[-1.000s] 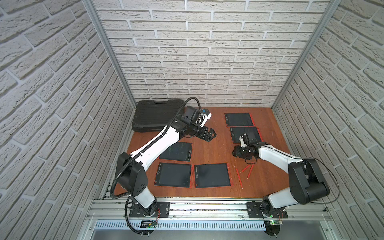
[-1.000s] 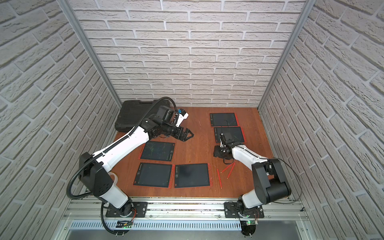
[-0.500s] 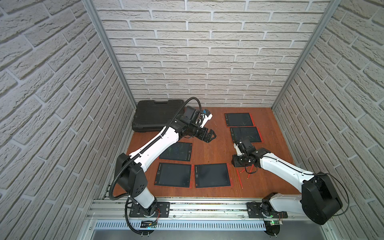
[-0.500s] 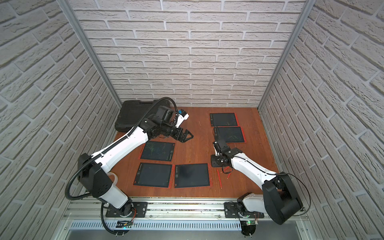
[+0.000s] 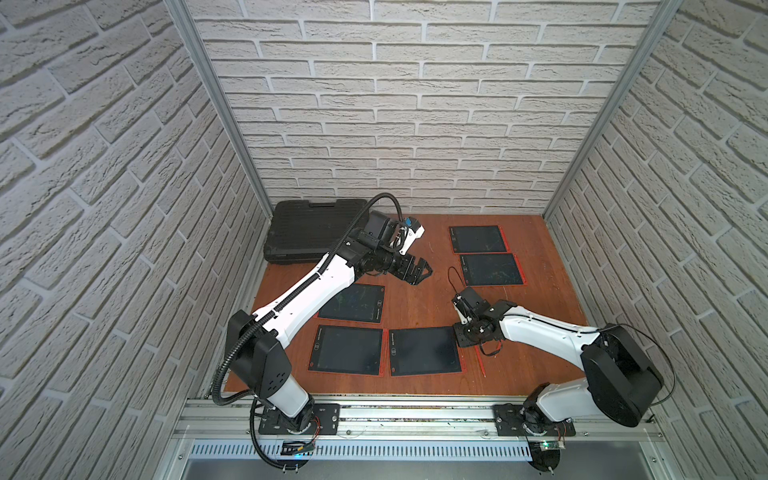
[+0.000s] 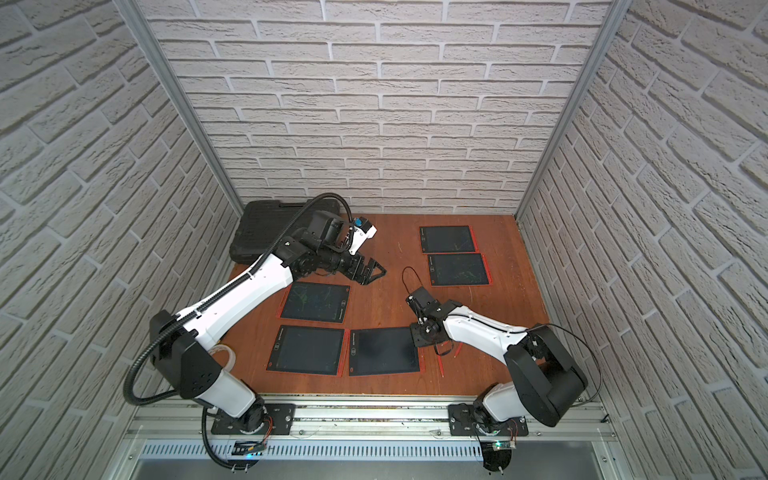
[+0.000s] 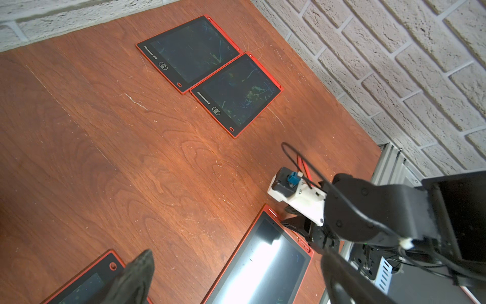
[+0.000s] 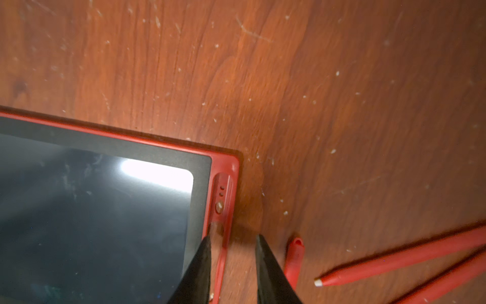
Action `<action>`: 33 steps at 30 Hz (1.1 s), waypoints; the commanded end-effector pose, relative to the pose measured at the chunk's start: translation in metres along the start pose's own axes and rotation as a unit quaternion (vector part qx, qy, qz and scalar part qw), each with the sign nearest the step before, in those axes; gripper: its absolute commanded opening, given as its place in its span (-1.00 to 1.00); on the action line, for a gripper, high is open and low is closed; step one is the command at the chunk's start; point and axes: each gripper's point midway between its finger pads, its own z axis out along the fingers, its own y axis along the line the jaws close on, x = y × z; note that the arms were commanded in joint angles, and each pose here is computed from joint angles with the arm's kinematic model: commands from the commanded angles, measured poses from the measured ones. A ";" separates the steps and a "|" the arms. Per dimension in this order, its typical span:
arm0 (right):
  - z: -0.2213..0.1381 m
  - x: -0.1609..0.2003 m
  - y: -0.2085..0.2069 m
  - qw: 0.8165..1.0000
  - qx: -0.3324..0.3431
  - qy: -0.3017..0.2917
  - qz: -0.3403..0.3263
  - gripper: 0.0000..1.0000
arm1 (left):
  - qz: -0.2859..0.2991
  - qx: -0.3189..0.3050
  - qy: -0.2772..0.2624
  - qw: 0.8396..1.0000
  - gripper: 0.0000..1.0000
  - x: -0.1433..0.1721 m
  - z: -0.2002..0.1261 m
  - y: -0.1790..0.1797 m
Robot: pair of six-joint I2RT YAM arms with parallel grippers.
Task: Place the stylus back onto the writing tablet
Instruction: Move the writing tablet to the center of the board.
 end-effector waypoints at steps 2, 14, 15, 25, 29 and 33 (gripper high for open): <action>0.003 -0.005 -0.001 1.000 0.024 -0.009 0.006 -0.51 | 0.017 0.001 -0.016 1.000 0.96 -0.006 -0.009 -0.008; 0.009 -0.022 -0.002 0.997 0.058 -0.015 0.038 -0.88 | 0.021 -0.002 -0.016 1.000 0.96 -0.006 -0.009 -0.009; 0.011 -0.027 -0.001 0.997 0.059 -0.016 0.037 -0.89 | 0.022 -0.003 -0.016 1.000 0.96 -0.006 -0.010 -0.010; 0.030 -0.069 0.005 0.997 0.069 -0.010 0.029 -0.94 | 0.030 -0.017 -0.020 0.999 0.96 -0.007 -0.015 -0.009; 0.032 -0.081 -0.001 0.997 0.070 -0.012 0.034 -0.93 | 0.033 -0.024 -0.024 0.999 0.97 -0.008 -0.018 -0.007; 0.030 -0.092 -0.012 0.996 0.073 -0.014 0.042 -0.94 | 0.032 -0.024 -0.025 0.999 0.96 -0.008 -0.018 -0.008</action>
